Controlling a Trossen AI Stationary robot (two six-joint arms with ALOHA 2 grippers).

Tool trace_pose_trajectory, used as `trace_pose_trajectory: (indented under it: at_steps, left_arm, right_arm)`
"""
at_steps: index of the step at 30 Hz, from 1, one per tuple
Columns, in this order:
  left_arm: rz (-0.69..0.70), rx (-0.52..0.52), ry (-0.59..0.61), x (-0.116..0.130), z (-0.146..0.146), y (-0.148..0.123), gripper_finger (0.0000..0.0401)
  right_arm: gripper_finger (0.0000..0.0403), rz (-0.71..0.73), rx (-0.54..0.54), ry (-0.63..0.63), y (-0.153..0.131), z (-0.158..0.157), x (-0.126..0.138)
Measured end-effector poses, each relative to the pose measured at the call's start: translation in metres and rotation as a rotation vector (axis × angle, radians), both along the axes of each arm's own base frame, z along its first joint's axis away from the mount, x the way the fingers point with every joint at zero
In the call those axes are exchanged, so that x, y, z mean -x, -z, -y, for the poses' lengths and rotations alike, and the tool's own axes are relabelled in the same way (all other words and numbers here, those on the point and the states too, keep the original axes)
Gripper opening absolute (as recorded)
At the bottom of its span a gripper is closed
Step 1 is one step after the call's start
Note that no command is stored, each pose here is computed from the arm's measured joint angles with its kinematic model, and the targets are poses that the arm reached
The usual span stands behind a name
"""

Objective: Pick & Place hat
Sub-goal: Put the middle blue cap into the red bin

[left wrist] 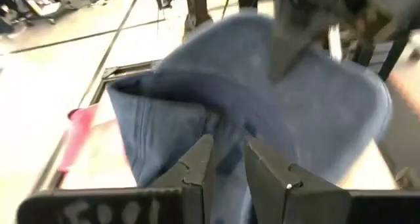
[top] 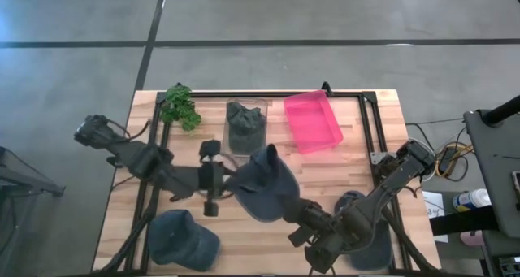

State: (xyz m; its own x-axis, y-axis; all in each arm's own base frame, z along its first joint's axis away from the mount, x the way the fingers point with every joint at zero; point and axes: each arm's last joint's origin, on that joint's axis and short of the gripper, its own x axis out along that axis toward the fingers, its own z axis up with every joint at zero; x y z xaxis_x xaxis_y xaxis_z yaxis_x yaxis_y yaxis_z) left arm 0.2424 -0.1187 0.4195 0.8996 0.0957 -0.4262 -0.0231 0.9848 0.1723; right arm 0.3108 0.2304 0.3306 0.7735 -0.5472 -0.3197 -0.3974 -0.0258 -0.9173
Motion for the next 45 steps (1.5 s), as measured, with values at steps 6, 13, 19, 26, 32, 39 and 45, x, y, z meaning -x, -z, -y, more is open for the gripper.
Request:
trace_pose_trajectory:
  at_steps: [6, 13, 19, 26, 32, 39, 45]
  left_arm:
    - [-0.003, -0.109, -0.017, 0.026, 0.018, -0.002, 0.0078]
    - [0.086, -0.293, -0.222, 0.047, 0.033, -0.001, 0.0078]
    - [0.136, -0.361, -0.326, 0.047, 0.038, 0.001, 0.0078]
    - [0.092, -0.471, -0.345, 0.027, 0.043, 0.013, 0.0078]
    - [0.119, -0.533, -0.491, 0.007, 0.046, 0.024, 0.0078]
    - [0.247, -0.365, -0.652, -0.006, 0.043, 0.028, 0.0078]
    - [0.278, -0.408, -0.721, -0.01, 0.043, 0.035, 0.0078]
  right_arm:
    - [0.0013, 0.053, -0.039, 0.112, -0.002, 0.017, 0.003]
    - [0.0013, 0.149, -0.066, 0.231, -0.013, 0.042, 0.001]
    - [0.0013, 0.289, -0.2, 0.326, -0.034, 0.063, -0.007]
    - [0.0013, 0.646, -0.552, 0.492, -0.064, 0.085, -0.017]
    - [0.0013, 0.648, -0.519, 0.492, -0.085, 0.096, -0.018]
    - [0.0013, 0.668, -0.54, 0.507, -0.088, 0.101, -0.021]
    - [0.0013, 0.934, -0.845, 0.604, -0.114, 0.125, -0.019]
